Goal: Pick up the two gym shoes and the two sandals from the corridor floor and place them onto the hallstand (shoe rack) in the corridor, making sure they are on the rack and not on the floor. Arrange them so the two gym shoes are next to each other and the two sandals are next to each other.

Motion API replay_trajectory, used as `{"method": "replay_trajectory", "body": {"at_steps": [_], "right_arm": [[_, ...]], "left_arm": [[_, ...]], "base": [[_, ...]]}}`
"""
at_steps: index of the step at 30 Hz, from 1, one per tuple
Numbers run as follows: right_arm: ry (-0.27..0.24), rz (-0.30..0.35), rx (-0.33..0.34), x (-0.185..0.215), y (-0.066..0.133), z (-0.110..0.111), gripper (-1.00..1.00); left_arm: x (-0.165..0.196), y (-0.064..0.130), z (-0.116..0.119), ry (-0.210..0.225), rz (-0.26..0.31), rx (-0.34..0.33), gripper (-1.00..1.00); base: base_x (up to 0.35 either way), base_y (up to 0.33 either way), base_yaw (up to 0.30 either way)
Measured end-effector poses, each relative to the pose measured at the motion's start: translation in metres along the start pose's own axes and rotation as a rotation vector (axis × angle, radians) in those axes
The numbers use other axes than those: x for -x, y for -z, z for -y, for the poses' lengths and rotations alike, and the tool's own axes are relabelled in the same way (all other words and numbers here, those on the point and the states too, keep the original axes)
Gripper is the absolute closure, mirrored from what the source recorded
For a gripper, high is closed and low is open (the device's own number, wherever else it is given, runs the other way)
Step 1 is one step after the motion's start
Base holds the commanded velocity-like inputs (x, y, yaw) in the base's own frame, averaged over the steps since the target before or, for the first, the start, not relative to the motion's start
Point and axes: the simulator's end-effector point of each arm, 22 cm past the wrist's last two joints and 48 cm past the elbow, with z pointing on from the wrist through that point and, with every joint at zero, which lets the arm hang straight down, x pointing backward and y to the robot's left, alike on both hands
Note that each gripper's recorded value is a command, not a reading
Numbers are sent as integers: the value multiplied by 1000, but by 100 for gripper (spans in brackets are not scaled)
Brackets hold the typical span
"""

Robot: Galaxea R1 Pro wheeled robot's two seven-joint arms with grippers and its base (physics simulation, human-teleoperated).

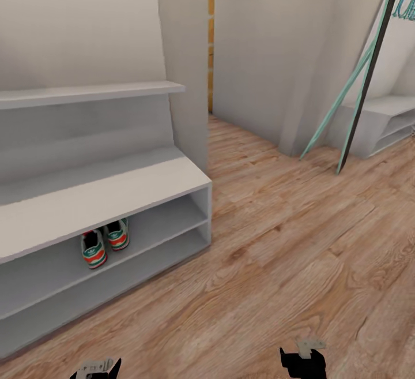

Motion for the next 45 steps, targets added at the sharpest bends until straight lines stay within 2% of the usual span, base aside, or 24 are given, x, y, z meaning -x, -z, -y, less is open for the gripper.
{"method": "replay_trajectory", "body": {"at_steps": [36, 45], "right_arm": [[0, -1, 0, -1, 0, 0, -100], [0, -1, 0, -1, 1, 0, -100]], "left_arm": [[0, 0, -1, 6, 1, 3, -100], [0, 0, 0, 0, 0, 0, -100]], "base": [[2, 0, -267], [236, 0, -267]]}}
